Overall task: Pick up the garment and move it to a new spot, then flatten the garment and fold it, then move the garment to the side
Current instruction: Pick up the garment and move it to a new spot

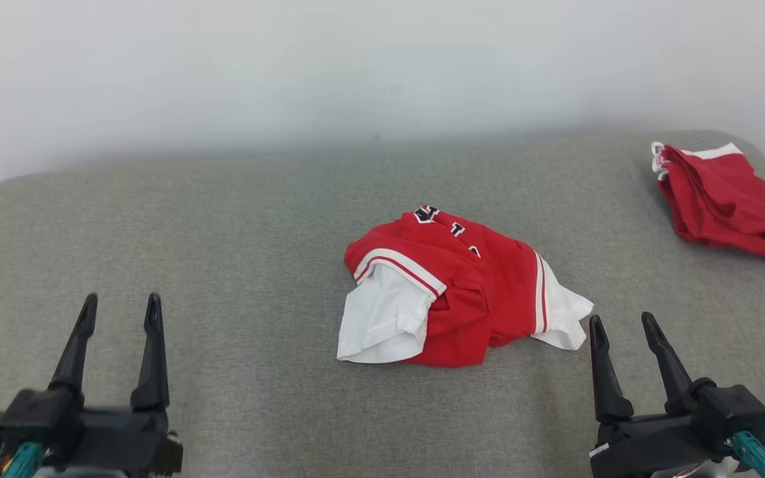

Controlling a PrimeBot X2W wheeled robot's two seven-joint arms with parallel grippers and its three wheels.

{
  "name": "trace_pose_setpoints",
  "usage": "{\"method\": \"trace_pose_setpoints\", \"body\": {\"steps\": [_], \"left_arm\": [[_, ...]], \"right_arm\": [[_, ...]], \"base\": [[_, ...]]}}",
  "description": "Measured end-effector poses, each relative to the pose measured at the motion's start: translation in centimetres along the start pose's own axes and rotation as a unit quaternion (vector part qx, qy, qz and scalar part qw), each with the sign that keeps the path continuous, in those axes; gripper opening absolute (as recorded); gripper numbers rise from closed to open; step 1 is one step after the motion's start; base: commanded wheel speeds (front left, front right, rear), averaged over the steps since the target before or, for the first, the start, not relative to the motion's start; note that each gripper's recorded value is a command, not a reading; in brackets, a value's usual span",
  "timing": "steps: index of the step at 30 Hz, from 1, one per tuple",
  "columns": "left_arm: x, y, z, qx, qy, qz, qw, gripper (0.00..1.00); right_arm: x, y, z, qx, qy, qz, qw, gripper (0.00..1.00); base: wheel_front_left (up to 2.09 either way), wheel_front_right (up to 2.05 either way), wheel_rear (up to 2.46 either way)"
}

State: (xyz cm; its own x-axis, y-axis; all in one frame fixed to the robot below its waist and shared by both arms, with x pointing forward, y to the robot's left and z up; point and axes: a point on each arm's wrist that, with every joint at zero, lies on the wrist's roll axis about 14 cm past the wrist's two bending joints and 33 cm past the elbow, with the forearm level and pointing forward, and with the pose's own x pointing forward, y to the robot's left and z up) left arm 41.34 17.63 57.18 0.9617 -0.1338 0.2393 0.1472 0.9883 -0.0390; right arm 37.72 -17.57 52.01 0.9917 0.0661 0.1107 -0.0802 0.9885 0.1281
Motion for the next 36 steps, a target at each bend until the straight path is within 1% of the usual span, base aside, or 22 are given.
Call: {"method": "trace_pose_setpoints", "body": {"steps": [7, 13, 17, 19, 24, 36], "left_arm": [[-3.6, 2.0, -0.9, 0.003, 0.021, 0.028, 0.999, 1.0], [-5.2, 2.2, -1.7, -0.001, 0.035, 0.035, 0.999, 1.0], [-5.6, 2.1, -2.2, -0.001, 0.042, 0.037, 0.998, 1.0], [-5.9, 2.0, -2.6, 0.008, 0.048, 0.036, 0.998, 1.0], [-6.1, 1.9, -2.8, 0.003, 0.05, 0.037, 0.998, 1.0], [-6.7, 2.0, -3.4, 0.002, 0.059, 0.042, 0.997, 1.0]], "right_arm": [[-0.3, 0.8, 0.4, 0.002, -0.005, 0.01, 1.0, 1.0], [-0.8, 1.0, 0.1, 0.005, 0.0, 0.013, 1.0, 1.0], [-0.9, 1.0, -0.1, 0.007, 0.003, 0.012, 1.0, 1.0], [-1.0, 0.9, -0.2, 0.007, 0.006, 0.011, 1.0, 1.0], [-1.4, 0.8, -0.8, 0.01, 0.015, 0.01, 1.0, 1.0], [-1.6, 0.4, -0.6, 0.009, 0.012, 0.003, 1.0, 1.0]], "base": [[0.0, 0.0, 0.0], [0.0, 0.0, 0.0], [0.0, 0.0, 0.0], [0.0, 0.0, 0.0], [0.0, 0.0, 0.0], [0.0, 0.0, 0.0]]}}
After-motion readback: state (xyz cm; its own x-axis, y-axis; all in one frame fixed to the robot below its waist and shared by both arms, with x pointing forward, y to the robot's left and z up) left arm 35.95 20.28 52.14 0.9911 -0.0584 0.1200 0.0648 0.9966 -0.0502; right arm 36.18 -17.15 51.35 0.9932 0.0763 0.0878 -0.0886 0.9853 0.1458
